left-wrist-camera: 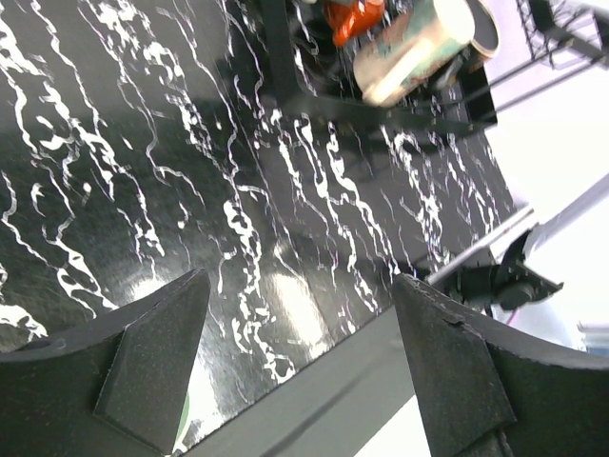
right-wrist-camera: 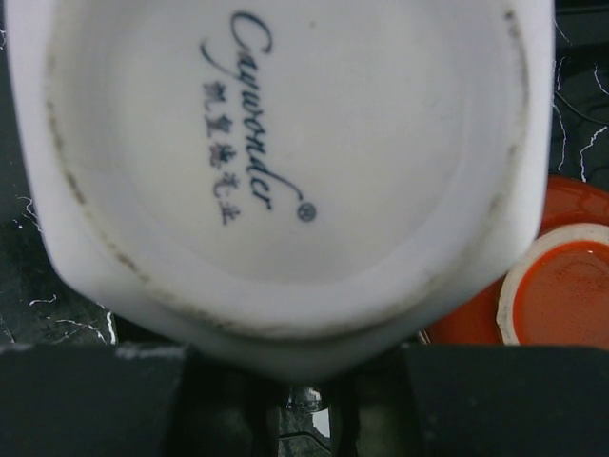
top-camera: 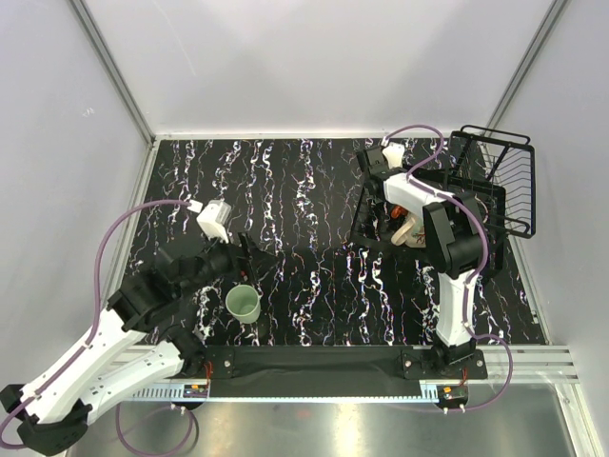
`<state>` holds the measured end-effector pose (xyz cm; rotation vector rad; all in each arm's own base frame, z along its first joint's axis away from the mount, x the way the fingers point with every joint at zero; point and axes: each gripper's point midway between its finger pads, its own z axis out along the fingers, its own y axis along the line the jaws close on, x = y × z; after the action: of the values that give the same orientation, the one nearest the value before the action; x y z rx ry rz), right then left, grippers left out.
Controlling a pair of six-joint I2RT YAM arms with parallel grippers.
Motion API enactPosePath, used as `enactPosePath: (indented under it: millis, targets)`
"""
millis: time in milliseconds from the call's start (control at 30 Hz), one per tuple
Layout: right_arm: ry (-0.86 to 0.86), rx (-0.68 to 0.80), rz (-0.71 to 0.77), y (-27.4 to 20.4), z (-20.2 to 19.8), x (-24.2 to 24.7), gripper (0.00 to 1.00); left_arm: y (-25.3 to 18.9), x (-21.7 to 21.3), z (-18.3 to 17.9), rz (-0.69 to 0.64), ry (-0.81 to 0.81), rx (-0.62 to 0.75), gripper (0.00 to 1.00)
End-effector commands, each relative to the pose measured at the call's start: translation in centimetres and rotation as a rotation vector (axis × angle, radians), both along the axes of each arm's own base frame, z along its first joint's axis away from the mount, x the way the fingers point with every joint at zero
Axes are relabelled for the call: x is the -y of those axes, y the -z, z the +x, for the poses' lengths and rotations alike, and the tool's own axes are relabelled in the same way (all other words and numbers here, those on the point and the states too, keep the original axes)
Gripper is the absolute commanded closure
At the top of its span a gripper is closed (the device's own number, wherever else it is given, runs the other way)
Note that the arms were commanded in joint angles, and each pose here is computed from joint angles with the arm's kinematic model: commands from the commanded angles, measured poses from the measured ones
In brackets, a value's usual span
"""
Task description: Load the cups into the dish rack
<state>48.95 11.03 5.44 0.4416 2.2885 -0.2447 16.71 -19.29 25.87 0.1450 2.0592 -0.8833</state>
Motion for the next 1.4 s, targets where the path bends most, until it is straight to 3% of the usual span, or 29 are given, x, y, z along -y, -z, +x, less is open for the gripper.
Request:
enactPosePath:
  millis: [0,67,167,333,533,900,1167,1367]
  targets:
    - [0.03,0.136,0.025,-2.9,3.1,-0.1,0.86,0.2,1.1,-0.8,-0.022,0.073,-0.008,0.18]
    - [0.036,0.126,0.031,-2.4,3.1,0.1,0.84,0.6,1.3,-1.2,-0.03,0.088,-0.027,0.18]
    - [0.041,0.114,0.028,-2.1,3.0,0.2,0.73,1.1,1.4,-1.4,-0.042,0.088,-0.051,0.18]
    - [0.033,0.096,0.033,-2.0,2.8,0.1,0.44,1.4,0.8,-1.5,-0.058,0.048,-0.066,0.18]
    - [0.019,0.073,0.056,-2.9,1.5,0.0,0.31,1.6,-0.2,-1.7,-0.052,0.013,-0.07,0.18]
    - [-0.048,0.06,0.1,-7.2,-2.5,-1.7,0.27,2.6,-0.4,-1.4,-0.015,-0.025,-0.133,0.2]
    - [-0.17,0.05,0.11,-11.0,-7.4,-5.0,0.26,6.2,-1.4,-0.7,0.146,-0.151,-0.324,0.24]
    - [-0.295,0.044,0.129,-14.0,-12.4,-8.3,0.26,8.1,-1.4,-0.9,0.155,-0.231,-0.449,0.28]
